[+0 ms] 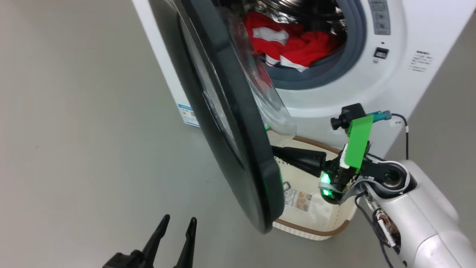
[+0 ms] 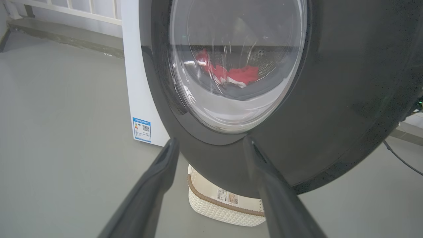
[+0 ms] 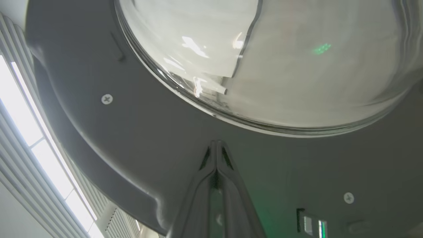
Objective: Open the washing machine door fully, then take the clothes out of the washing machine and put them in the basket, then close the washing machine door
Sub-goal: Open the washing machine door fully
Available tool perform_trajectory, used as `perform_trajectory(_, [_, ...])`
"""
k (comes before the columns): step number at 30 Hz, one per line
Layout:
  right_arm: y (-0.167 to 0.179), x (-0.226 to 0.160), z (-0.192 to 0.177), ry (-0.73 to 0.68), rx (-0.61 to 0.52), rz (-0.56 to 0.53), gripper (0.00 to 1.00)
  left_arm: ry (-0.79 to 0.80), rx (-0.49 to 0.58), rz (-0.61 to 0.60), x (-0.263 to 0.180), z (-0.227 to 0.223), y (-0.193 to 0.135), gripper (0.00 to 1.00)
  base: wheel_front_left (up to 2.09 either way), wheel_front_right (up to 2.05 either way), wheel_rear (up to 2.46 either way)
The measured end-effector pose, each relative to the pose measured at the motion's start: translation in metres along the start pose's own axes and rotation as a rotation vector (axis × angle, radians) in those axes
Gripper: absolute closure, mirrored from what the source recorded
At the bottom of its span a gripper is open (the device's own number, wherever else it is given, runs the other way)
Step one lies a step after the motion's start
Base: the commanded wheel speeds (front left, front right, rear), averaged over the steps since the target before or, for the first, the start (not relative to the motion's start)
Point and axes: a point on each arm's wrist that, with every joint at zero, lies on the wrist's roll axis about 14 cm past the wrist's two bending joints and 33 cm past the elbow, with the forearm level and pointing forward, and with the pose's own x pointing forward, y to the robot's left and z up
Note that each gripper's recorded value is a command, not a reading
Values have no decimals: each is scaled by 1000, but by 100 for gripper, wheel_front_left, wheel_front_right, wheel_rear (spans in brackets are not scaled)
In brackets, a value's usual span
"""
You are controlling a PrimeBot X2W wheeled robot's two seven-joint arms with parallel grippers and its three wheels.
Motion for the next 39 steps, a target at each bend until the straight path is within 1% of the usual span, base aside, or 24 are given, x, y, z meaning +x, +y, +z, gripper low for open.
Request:
perform_trajectory(11, [4,37,-45,161,-24,-3,100,-46,0,139,-27,11,33,0,0,0,0])
perform_trajectory(20, [3,44,-59,204,-17,-4,100,-72,0,168,-29,19,39,0,0,0,0])
perform_trajectory(25, [6,47,-62,198,-13,9,100,-71,1,175,-30,19,40,0,0,0,0])
perform_trajectory(26, [6,47,-61,192,-14,9,96,-71,1,174,-30,19,39,0,0,0,0])
perform_trajectory(27, [6,47,-60,185,-17,6,80,-71,1,174,-30,19,39,0,0,0,0])
perform_trajectory(28, [6,47,-59,177,-22,3,70,-72,1,173,-30,19,39,0,0,0,0])
perform_trajectory(29, [6,47,-59,177,-22,3,66,-72,1,173,-30,19,39,0,0,0,0])
perform_trajectory(30, [6,47,-58,172,-26,1,59,-73,0,171,-30,19,39,0,0,0,0])
perform_trajectory(31, [6,46,-57,168,-30,-1,49,-73,0,169,-30,19,38,0,0,0,0])
perform_trajectory(33, [5,45,-56,151,-36,-6,37,-73,-1,168,-30,19,38,0,0,0,0])
perform_trajectory(34, [4,44,-56,144,-32,-8,37,-73,-2,166,-30,19,38,0,0,0,0])
perform_trajectory(35, [2,42,-56,135,-24,-9,33,-73,-3,164,-30,19,38,0,0,0,0])
perform_trajectory(37, [-2,39,-54,112,-13,-14,33,-72,-6,156,-30,18,37,0,0,0,0])
perform_trajectory(39, [-4,35,-54,97,-4,-17,27,-72,-7,155,-30,18,37,0,0,0,0])
